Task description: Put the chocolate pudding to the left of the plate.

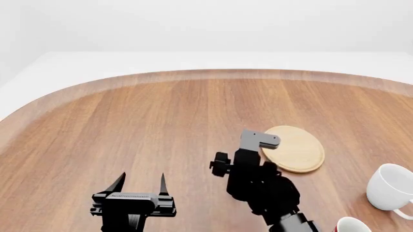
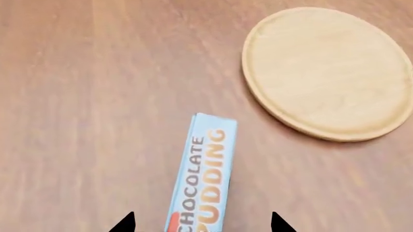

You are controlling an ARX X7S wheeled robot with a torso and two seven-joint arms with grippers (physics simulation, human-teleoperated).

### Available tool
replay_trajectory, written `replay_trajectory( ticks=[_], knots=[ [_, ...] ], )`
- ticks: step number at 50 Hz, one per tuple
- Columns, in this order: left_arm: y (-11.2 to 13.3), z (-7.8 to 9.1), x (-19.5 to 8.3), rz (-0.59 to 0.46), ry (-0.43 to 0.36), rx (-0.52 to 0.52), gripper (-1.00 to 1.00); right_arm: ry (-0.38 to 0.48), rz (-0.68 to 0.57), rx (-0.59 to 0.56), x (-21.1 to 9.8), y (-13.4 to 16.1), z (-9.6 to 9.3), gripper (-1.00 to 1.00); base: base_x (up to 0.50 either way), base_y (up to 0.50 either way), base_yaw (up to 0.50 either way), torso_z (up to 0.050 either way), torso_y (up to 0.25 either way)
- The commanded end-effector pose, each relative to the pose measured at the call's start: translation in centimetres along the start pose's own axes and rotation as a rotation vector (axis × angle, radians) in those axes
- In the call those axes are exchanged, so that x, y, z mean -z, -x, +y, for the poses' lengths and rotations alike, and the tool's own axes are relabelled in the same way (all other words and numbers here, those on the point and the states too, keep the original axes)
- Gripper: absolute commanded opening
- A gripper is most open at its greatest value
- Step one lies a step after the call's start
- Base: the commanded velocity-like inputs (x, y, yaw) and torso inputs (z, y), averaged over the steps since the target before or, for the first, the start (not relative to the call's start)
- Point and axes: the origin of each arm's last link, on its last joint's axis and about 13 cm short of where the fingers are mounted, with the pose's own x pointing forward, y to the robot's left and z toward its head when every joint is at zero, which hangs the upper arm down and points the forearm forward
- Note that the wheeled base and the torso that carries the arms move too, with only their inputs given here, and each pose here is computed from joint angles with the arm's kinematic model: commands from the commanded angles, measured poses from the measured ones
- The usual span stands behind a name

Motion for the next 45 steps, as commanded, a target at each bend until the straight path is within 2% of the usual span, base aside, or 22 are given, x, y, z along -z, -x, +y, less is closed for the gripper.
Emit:
replay_trajectory(
  ticks=[1, 45],
  knots=[
    [0.0, 0.0, 0.0, -0.004, 0.005, 0.001, 1.0, -0.011, 0.042, 0.005, 0.4, -0.9, 0.2, 1.0, 0.0, 0.0, 0.0, 0.0, 0.0],
    [0.1, 0.0, 0.0, -0.002, 0.011, 0.006, 1.0, -0.027, 0.175, -0.024, 1.7, -2.6, 0.2, 1.0, 0.0, 0.0, 0.0, 0.0, 0.0]
  ],
)
